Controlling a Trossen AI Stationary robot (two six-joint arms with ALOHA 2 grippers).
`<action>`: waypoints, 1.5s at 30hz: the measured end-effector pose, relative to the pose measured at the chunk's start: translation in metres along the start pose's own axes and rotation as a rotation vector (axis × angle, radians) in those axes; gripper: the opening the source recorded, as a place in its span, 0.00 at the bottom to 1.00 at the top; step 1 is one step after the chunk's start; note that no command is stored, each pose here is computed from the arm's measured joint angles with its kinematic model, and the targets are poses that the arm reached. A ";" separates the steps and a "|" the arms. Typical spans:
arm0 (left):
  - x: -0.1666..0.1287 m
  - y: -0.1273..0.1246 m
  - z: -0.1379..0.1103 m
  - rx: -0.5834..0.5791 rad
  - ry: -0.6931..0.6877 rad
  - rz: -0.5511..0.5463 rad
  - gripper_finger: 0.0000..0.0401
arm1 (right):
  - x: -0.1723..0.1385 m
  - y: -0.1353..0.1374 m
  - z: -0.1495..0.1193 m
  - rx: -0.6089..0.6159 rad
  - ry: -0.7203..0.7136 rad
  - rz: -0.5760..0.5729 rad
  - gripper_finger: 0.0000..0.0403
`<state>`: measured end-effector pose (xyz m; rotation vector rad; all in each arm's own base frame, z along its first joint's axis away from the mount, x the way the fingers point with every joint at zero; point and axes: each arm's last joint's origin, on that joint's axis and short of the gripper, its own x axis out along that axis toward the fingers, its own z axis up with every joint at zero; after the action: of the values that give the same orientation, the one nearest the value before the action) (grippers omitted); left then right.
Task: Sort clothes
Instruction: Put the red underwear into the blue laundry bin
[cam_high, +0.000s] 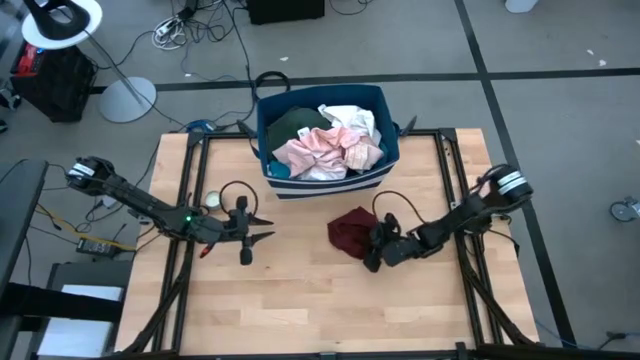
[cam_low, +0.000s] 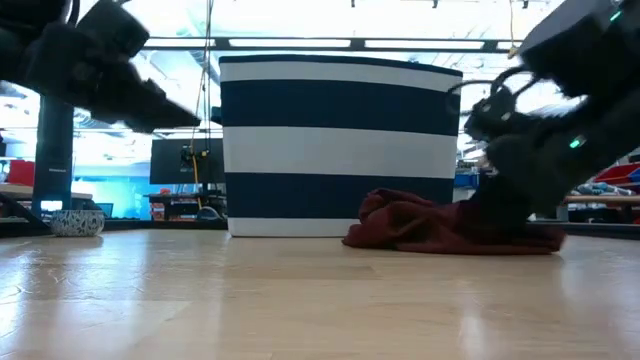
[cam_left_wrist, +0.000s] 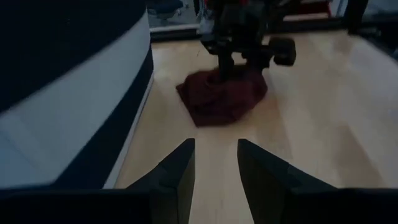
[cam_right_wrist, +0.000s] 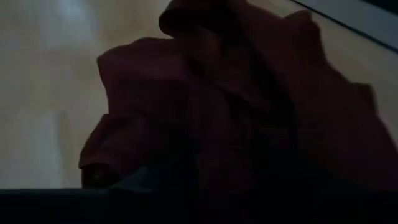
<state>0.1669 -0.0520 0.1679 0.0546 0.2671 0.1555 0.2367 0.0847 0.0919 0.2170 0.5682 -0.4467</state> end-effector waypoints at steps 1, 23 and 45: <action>-0.001 0.001 -0.004 0.008 0.006 0.001 0.32 | 0.005 0.000 0.000 0.023 -0.012 0.002 0.46; -0.032 0.043 -0.019 -0.060 -0.199 -0.010 0.32 | 0.040 -0.010 0.012 0.045 -0.084 0.129 0.36; -0.059 0.048 -0.020 -0.057 -0.142 -0.060 0.32 | -0.035 0.005 0.161 -0.168 -0.361 0.185 0.02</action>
<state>0.0989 -0.0137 0.1673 0.0011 0.1229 0.0991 0.2890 0.0499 0.2448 0.0249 0.2269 -0.2480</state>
